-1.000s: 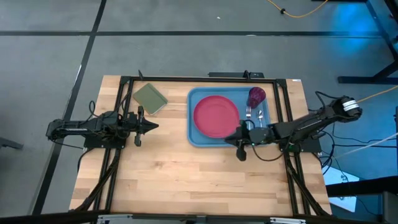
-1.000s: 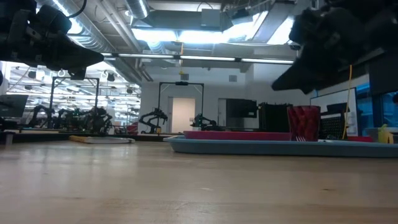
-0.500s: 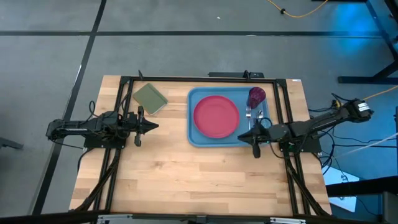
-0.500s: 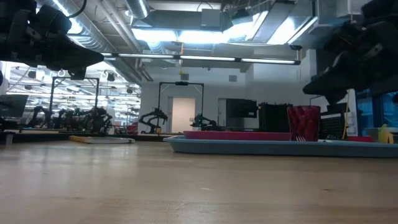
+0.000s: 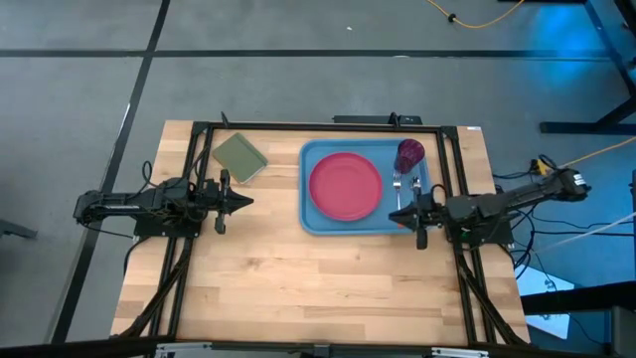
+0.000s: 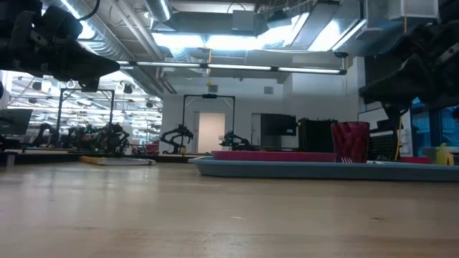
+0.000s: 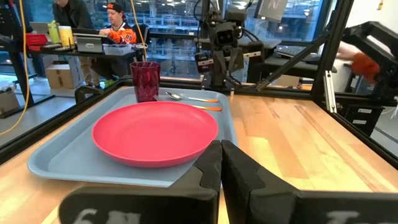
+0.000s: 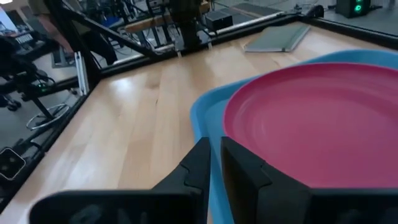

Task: Pick and place plate/cup/fork/spoon on tray
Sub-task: Return to Home Position

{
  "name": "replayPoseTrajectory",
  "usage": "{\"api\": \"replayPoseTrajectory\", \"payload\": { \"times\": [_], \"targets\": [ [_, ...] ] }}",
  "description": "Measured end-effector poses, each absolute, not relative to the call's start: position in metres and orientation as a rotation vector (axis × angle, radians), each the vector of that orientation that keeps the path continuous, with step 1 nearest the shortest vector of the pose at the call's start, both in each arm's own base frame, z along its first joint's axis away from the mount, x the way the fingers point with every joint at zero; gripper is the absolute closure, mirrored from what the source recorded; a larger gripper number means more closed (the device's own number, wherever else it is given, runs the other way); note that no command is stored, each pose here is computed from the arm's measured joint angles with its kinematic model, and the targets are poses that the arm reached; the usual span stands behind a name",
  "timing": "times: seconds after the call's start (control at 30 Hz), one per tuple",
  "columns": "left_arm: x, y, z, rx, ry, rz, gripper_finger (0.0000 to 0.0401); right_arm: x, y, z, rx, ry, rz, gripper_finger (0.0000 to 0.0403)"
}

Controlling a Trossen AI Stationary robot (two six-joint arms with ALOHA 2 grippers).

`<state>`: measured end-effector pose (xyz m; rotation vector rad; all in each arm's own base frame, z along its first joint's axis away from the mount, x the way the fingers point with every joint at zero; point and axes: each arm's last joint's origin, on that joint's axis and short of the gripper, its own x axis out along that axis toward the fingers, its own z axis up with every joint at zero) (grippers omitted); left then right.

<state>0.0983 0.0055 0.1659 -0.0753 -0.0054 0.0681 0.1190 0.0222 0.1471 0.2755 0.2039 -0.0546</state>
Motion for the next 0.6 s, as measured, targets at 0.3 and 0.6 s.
{"api": "replayPoseTrajectory", "payload": {
  "times": [0.3,0.6],
  "targets": [
    [0.0983,0.0055,0.1659,-0.075,-0.006,0.068,0.0401,0.1103,0.02,0.149,0.279,0.191,-0.053,0.0359],
    [0.0983,0.0055,0.1659,-0.075,-0.006,0.068,0.0401,0.1103,0.0199,0.1489,0.279,0.192,-0.053,0.0359]
  ]
}}
